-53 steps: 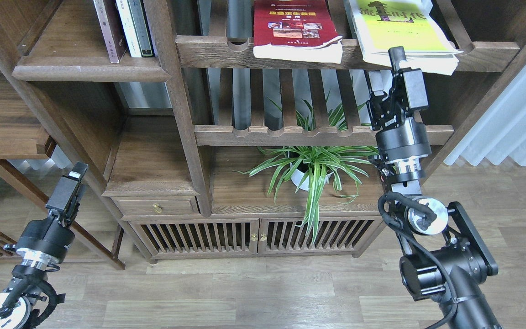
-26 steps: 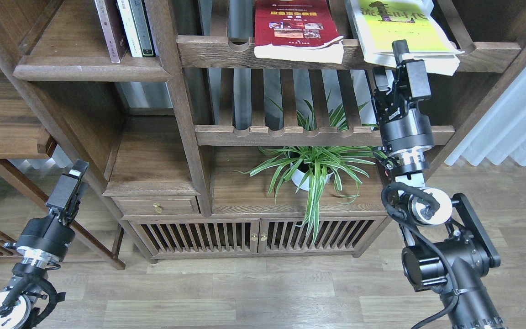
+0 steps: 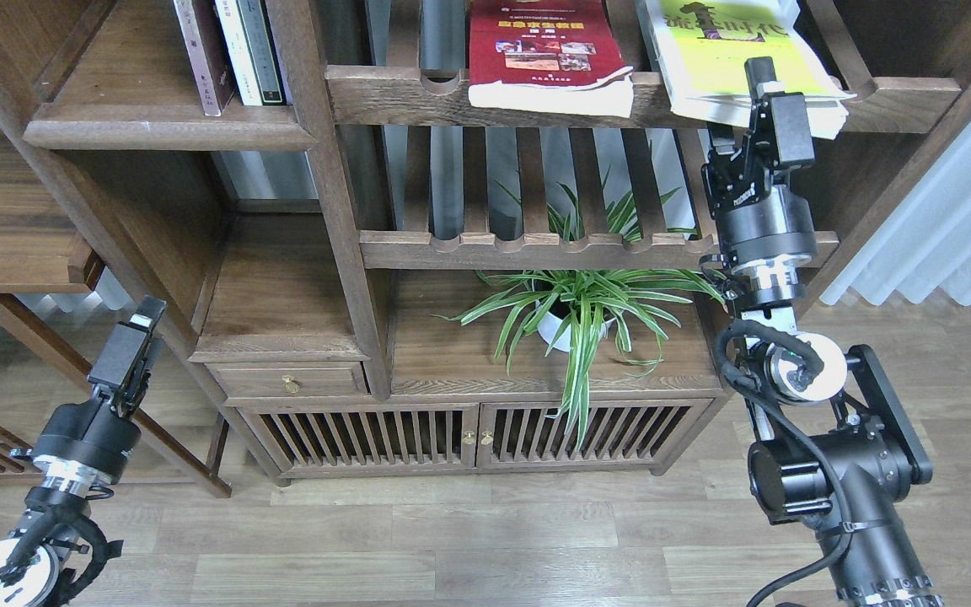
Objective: Organize books on shelf
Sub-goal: 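Grasp the edge of the yellow-green book with the right gripper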
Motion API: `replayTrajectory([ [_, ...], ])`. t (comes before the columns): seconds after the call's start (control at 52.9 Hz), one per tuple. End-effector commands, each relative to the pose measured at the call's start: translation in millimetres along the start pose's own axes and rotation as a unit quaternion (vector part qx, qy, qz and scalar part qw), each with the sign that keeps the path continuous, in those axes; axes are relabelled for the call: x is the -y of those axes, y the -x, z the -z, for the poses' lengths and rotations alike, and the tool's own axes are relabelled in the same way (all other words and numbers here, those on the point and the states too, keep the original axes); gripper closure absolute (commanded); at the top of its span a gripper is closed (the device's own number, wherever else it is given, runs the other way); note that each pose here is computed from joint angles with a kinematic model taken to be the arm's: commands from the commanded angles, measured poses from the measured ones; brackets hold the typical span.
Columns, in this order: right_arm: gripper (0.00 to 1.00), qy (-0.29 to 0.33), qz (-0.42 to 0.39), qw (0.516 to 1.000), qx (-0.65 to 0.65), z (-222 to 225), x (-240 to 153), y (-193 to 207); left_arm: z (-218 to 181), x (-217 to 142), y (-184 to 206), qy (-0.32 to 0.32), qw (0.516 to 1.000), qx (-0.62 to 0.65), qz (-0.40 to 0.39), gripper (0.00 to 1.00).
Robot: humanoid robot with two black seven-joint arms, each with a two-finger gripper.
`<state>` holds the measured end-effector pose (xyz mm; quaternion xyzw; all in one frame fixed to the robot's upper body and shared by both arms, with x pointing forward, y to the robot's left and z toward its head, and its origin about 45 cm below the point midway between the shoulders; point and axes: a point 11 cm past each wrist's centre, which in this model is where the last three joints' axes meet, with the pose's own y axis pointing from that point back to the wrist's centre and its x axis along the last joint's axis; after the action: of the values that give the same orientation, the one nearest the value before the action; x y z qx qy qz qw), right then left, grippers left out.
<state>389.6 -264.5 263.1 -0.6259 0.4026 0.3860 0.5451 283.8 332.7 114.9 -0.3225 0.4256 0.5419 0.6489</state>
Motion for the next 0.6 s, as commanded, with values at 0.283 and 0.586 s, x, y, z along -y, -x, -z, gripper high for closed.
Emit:
replayTrajectory([
  [0.283, 0.14, -0.011, -0.035, 0.999, -0.007, 11.1, 0.5, -6.5, -0.3, 0.3, 0.9, 0.000, 1.000, 0.000, 0.001, 0.00],
  [0.586, 0.29, -0.038, -0.052, 0.998, -0.009, 24.8, 3.9, -6.5, 0.3, 0.7, 1.9, -0.001, 1.000, 0.000, 0.003, 0.00],
])
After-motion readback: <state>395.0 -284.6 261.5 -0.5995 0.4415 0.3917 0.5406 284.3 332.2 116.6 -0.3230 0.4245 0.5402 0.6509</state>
